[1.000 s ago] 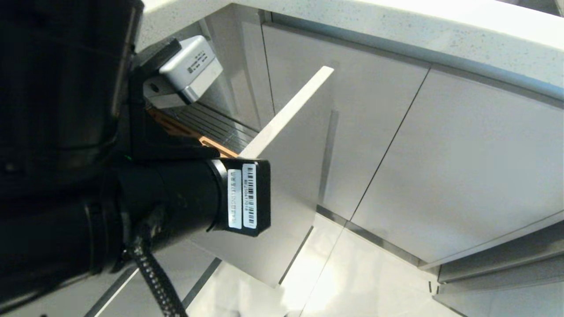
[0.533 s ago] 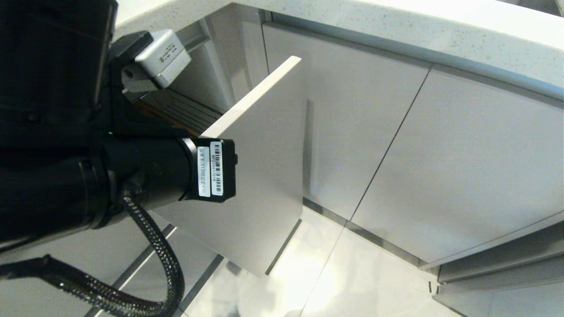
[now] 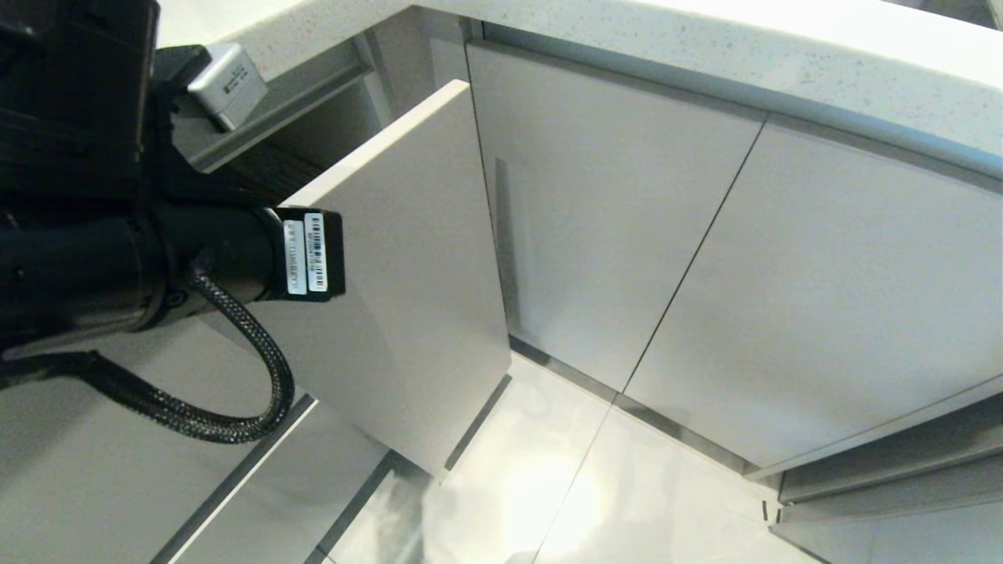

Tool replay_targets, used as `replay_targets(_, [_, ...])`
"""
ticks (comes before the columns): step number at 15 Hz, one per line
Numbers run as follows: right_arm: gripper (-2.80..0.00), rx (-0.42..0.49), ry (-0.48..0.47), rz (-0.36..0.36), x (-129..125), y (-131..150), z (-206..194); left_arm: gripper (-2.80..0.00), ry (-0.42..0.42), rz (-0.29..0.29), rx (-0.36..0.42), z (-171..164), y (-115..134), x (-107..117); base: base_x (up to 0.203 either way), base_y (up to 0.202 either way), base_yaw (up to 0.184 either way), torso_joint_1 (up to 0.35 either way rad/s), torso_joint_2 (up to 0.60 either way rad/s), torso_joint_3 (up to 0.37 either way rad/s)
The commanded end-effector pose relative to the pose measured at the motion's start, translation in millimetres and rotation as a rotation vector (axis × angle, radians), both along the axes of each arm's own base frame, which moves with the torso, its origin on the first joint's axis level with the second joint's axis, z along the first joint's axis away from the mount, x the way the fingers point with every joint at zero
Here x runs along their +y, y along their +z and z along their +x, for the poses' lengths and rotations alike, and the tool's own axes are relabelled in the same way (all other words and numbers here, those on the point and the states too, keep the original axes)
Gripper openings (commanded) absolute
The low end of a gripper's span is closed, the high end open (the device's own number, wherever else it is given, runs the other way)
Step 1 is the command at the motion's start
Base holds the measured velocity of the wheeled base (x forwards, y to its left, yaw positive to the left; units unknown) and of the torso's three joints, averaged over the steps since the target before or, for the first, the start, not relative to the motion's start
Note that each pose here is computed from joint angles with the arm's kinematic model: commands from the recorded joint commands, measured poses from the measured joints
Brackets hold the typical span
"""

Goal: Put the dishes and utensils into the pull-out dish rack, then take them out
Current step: Close the cupboard

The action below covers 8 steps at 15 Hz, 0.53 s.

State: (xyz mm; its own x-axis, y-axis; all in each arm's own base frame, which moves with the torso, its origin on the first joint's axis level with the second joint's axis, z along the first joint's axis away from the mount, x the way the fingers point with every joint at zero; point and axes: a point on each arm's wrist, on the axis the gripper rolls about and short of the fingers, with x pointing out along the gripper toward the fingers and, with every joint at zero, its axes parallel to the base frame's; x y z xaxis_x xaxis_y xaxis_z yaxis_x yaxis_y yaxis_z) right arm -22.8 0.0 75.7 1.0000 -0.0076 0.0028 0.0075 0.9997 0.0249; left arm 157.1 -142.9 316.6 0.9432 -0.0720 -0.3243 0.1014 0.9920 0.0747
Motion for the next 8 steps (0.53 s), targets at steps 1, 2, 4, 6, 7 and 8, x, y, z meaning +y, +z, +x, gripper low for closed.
replay_targets(1, [-2.8, -0.003, 0.0, 0.0, 0, 0, 0, -2.8, 0.06, 0.014, -0.012, 7, 3, 13, 0.0, 0.0, 0.0, 0.0, 0.0, 0.0])
replay_targets(2, [-2.8, -0.003, 0.0, 0.0, 0, 0, 0, -2.8, 0.084, 0.021, -0.014, 10, 4, 18, 0.0, 0.0, 0.0, 0.0, 0.0, 0.0])
replay_targets(4, [-2.8, -0.003, 0.0, 0.0, 0, 0, 0, -2.8, 0.136, 0.02, -0.018, 17, 7, 29, 0.0, 0.0, 0.0, 0.0, 0.0, 0.0])
replay_targets(6, [-2.8, -0.003, 0.0, 0.0, 0, 0, 0, -2.8, 0.108, -0.001, -0.022, 15, 11, 32, 0.0, 0.0, 0.0, 0.0, 0.0, 0.0])
replay_targets(7, [-2.8, -0.003, 0.0, 0.0, 0, 0, 0, -2.8, 0.103, -0.001, -0.019, 14, 11, 32, 0.0, 0.0, 0.0, 0.0, 0.0, 0.0])
replay_targets(8, [-2.8, -0.002, 0.0, 0.001, 0, 0, 0, -2.8, 0.102, 0.0, -0.02, 14, 11, 32, 0.0, 0.0, 0.0, 0.0, 0.0, 0.0])
